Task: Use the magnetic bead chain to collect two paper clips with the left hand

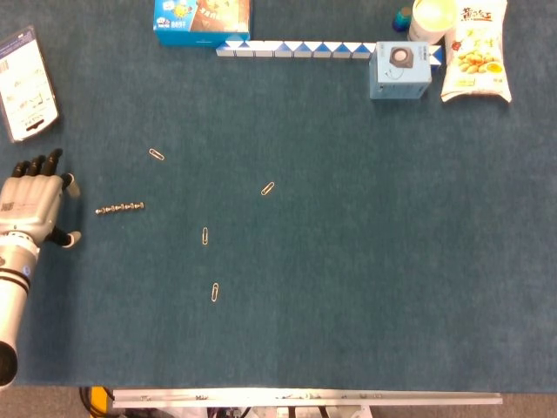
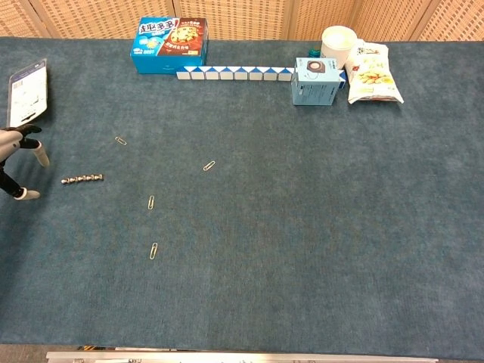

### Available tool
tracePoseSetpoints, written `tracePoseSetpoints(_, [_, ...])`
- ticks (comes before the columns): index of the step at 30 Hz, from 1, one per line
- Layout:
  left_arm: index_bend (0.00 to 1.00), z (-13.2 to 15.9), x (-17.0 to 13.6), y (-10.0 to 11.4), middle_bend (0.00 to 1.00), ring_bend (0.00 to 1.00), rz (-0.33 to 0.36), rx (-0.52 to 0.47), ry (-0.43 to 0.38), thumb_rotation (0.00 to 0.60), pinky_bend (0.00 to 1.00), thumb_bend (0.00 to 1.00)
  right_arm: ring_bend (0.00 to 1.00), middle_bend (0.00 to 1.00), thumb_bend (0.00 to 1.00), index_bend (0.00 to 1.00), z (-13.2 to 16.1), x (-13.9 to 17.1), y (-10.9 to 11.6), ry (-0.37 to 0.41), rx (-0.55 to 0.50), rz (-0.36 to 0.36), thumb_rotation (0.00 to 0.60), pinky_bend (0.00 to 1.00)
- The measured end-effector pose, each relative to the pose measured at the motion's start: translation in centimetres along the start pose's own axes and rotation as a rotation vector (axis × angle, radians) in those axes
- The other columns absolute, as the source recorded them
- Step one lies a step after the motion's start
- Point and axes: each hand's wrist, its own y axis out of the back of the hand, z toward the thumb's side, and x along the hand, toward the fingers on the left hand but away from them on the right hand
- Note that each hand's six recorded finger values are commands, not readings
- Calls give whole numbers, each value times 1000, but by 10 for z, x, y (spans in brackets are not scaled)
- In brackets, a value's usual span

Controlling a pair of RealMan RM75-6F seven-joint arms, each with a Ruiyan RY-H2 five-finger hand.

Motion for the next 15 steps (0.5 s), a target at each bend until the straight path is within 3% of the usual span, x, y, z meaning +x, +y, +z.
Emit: tracePoseSetpoints(15, [391,15,20,1,0,0,-6,-6,21,600,65,166,386,416,0,388,-1,0,1,-2,-3,-3,600,695])
